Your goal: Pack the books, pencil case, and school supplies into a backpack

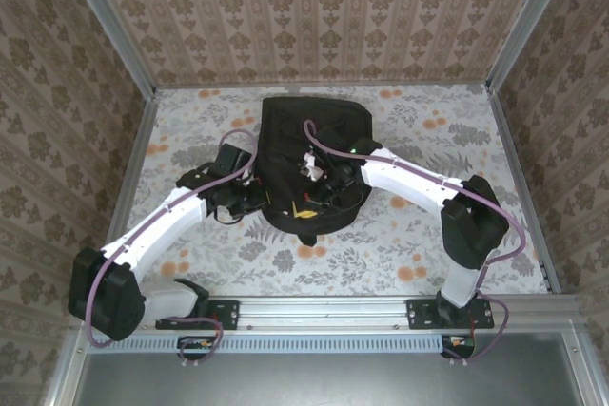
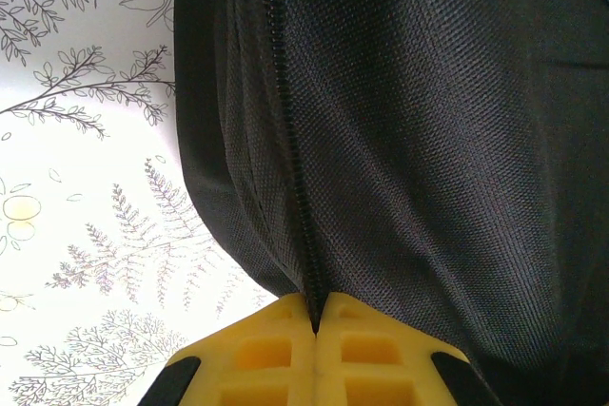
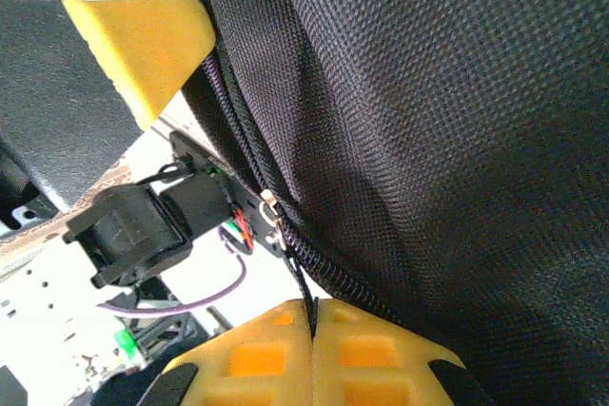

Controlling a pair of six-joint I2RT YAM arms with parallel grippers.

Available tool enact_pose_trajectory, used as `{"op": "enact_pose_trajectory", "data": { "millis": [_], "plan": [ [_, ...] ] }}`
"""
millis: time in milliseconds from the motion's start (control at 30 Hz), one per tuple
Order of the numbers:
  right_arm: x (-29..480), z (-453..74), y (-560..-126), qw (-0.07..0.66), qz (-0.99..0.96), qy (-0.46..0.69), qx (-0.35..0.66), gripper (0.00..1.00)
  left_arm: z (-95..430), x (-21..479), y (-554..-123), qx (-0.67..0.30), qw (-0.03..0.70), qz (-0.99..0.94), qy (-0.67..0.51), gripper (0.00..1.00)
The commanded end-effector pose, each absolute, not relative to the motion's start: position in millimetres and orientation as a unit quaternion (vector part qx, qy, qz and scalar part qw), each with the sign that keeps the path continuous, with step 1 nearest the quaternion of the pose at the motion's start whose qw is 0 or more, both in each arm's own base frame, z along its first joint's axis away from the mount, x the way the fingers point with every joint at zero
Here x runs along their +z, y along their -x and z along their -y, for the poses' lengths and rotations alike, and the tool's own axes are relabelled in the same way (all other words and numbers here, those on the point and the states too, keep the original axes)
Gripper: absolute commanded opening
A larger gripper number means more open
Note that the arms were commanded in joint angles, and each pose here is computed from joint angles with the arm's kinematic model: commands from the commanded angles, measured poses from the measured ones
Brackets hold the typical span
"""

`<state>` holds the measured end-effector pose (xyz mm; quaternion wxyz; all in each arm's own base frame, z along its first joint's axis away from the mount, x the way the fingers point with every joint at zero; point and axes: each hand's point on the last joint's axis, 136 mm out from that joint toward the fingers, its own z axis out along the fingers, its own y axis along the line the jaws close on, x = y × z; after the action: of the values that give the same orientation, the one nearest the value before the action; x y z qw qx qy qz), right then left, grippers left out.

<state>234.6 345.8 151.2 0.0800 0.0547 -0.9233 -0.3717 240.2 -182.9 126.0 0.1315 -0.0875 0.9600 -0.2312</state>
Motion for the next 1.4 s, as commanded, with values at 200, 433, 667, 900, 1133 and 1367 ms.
{"op": "enact_pose_trajectory", "data": {
  "millis": [200,433,667,900,1133,1367],
  "plan": [
    [175,-374,-226,0.134,0.902,0.000,-0.411,0.00,187,129,-248,-0.188,0.158,-0.968,0.053,0.00],
    [166,-387,-248,0.150,0.898,0.040,-0.412,0.00,196,136,-245,-0.188,0.165,-0.968,0.029,0.00],
    [154,-370,-258,0.143,0.906,0.052,-0.396,0.00,186,134,-240,-0.174,0.163,-0.971,0.026,0.00],
    [148,-348,-265,0.136,0.905,0.072,-0.397,0.00,184,136,-239,-0.172,0.170,-0.970,0.007,0.00],
    [156,-339,-257,0.121,0.909,0.041,-0.398,0.00,177,137,-239,-0.159,0.175,-0.972,0.005,0.00],
    [170,-338,-248,0.099,0.902,0.008,-0.420,0.00,184,137,-239,-0.178,0.172,-0.969,0.000,0.00]
  ]
}}
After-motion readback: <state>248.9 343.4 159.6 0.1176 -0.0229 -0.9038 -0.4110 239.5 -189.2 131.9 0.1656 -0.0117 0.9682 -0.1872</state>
